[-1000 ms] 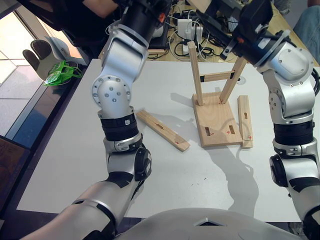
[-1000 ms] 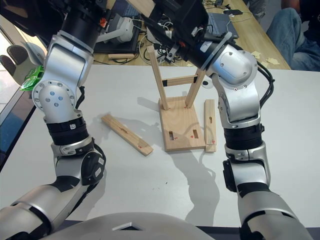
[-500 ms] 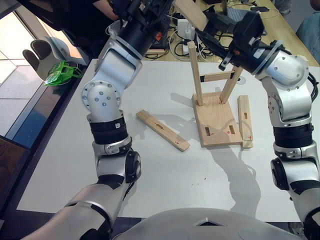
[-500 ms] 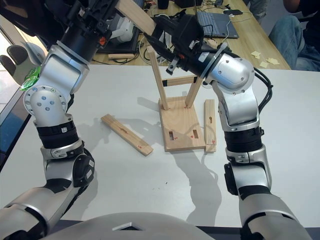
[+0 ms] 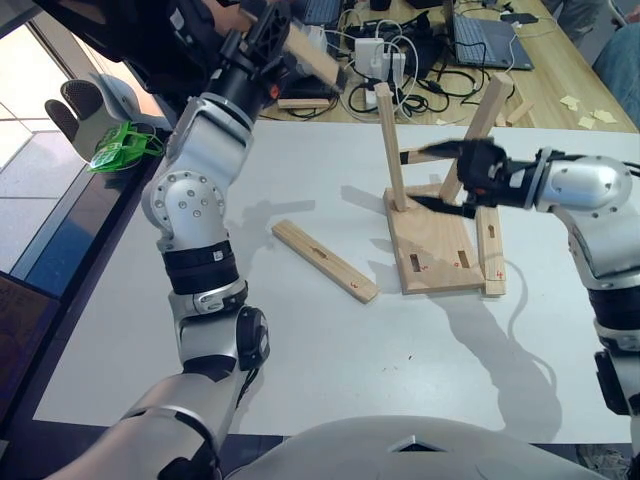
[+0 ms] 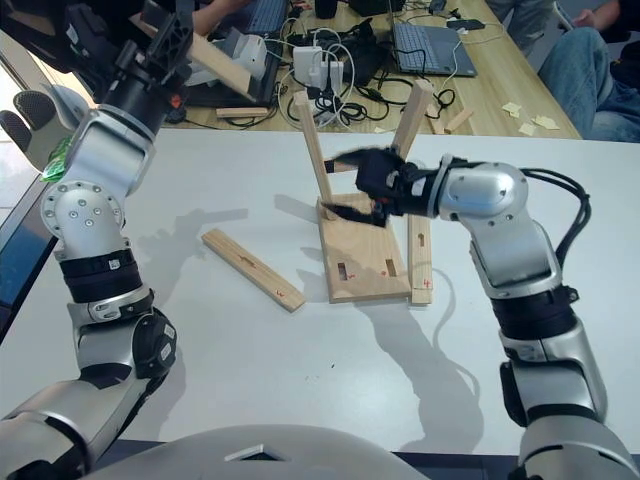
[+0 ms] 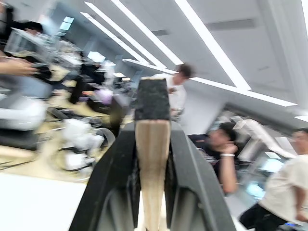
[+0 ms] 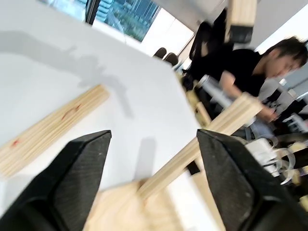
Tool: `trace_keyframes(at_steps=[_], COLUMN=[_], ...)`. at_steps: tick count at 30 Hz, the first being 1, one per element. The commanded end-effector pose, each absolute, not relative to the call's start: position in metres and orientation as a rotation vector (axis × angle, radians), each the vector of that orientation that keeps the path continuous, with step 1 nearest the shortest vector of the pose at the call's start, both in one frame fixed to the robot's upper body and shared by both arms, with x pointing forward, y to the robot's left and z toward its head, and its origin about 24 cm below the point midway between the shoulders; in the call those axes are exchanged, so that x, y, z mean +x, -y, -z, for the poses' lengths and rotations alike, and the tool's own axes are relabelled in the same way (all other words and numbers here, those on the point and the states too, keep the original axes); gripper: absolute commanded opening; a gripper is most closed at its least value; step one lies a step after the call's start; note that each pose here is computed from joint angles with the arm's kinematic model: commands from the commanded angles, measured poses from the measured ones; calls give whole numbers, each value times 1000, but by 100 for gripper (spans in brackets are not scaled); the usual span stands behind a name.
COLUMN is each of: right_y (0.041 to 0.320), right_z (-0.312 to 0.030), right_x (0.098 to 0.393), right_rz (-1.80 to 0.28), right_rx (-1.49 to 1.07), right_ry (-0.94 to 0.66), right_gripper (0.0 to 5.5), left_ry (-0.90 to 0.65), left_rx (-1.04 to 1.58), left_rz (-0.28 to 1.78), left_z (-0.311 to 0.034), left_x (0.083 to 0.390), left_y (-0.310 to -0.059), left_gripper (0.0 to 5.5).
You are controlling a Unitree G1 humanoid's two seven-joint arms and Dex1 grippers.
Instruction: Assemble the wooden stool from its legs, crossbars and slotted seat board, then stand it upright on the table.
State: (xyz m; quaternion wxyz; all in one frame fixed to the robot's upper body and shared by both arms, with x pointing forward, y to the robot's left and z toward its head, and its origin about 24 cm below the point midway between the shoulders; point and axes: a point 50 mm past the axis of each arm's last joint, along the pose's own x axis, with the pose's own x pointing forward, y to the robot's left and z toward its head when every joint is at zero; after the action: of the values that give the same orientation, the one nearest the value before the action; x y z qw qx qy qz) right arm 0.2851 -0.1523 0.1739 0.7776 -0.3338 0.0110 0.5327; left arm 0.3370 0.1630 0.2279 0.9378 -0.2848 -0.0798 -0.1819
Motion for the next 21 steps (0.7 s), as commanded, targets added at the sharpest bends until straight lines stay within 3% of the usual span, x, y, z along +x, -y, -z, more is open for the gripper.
trace_keyframes(at_steps=[1, 2, 4, 8, 14, 17, 21], right_y=[156, 156, 156, 156, 145, 120, 85], right_z=[-163, -162, -160, -153, -147, -144, -110], right_x=[272, 271, 268, 263, 257, 258, 271], right_rz=[-1180, -1178, -1176, -1152, -1143, -1255, -1407], right_rx=[-731, -726, -711, -687, -628, -513, -546], right_ry=[-101, -107, -126, -148, -126, -137, -306], right_gripper=[400, 414, 389, 298, 198, 145, 77], left_ry=[-45, -92, -171, -289, -410, -230, 44], left_rx=[-319, -256, -148, -39, -205, -235, -227], left_rz=[173, 126, 81, 109, 46, -76, -227], left_z=[-185, -175, -161, -155, -161, -190, -226], left_x=[328, 324, 313, 292, 279, 292, 310], left_y=[-183, -188, -194, -189, -186, -203, -225], left_gripper=[40, 40, 40, 40, 40, 40, 40])
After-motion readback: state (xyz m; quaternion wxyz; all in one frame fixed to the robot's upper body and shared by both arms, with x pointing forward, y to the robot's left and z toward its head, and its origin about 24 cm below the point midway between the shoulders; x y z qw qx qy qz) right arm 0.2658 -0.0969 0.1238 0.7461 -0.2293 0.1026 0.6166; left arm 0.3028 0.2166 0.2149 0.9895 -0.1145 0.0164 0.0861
